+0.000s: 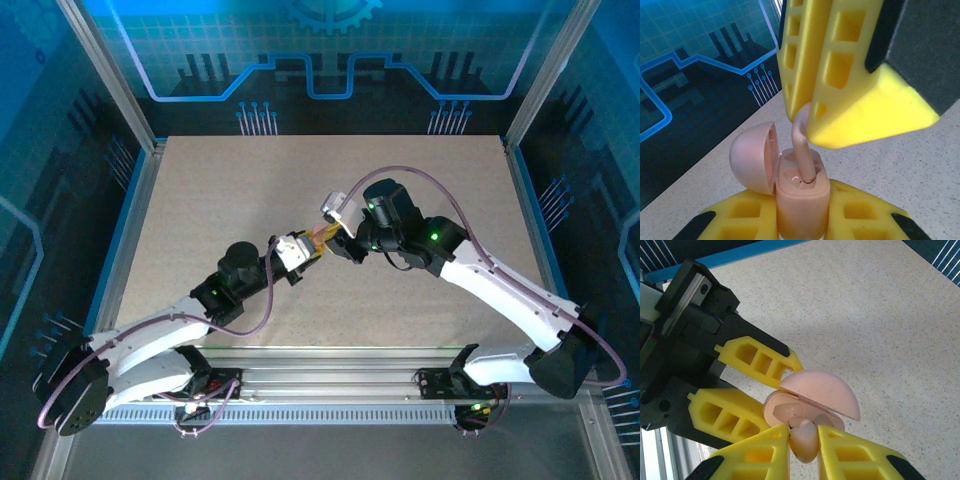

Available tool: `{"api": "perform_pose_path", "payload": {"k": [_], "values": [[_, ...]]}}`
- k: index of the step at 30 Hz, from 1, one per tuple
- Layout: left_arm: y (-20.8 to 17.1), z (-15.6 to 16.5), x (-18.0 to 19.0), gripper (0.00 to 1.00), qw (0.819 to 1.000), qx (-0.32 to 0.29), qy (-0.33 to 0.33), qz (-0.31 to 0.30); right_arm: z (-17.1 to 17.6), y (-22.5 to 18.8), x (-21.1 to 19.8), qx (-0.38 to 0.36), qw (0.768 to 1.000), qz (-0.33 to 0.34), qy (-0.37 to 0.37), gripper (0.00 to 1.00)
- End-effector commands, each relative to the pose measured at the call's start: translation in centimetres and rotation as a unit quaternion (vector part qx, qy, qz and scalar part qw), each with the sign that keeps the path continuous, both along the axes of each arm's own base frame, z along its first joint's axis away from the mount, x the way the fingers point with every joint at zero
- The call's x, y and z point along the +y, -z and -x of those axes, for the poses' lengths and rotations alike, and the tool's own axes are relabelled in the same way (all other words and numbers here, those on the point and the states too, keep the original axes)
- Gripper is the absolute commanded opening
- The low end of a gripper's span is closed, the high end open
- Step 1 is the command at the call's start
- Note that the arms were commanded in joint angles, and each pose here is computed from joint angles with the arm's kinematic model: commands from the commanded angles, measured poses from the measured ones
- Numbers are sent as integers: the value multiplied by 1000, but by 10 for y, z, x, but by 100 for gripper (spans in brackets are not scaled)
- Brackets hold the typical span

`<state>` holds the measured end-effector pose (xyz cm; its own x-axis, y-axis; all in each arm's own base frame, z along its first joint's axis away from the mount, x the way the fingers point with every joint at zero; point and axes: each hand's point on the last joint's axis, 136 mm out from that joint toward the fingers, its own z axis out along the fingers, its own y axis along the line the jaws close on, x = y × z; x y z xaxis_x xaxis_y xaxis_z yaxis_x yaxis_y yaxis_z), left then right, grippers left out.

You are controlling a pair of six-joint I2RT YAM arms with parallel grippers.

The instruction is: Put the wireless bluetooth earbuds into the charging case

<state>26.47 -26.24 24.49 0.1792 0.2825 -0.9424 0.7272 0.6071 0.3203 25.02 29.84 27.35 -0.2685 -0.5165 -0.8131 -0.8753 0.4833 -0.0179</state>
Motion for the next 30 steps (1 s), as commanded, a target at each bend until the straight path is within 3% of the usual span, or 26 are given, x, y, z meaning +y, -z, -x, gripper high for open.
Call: {"api": "perform_pose_path", "payload": {"k": [1,30], "values": [[-44,2,-4,15,998,-53,4,44,0,9,1,19,1000,2,20,19],[-45,-13,9,15,995,-58,-55,59,-7,29,10,132,983,-45,116,18]]}}
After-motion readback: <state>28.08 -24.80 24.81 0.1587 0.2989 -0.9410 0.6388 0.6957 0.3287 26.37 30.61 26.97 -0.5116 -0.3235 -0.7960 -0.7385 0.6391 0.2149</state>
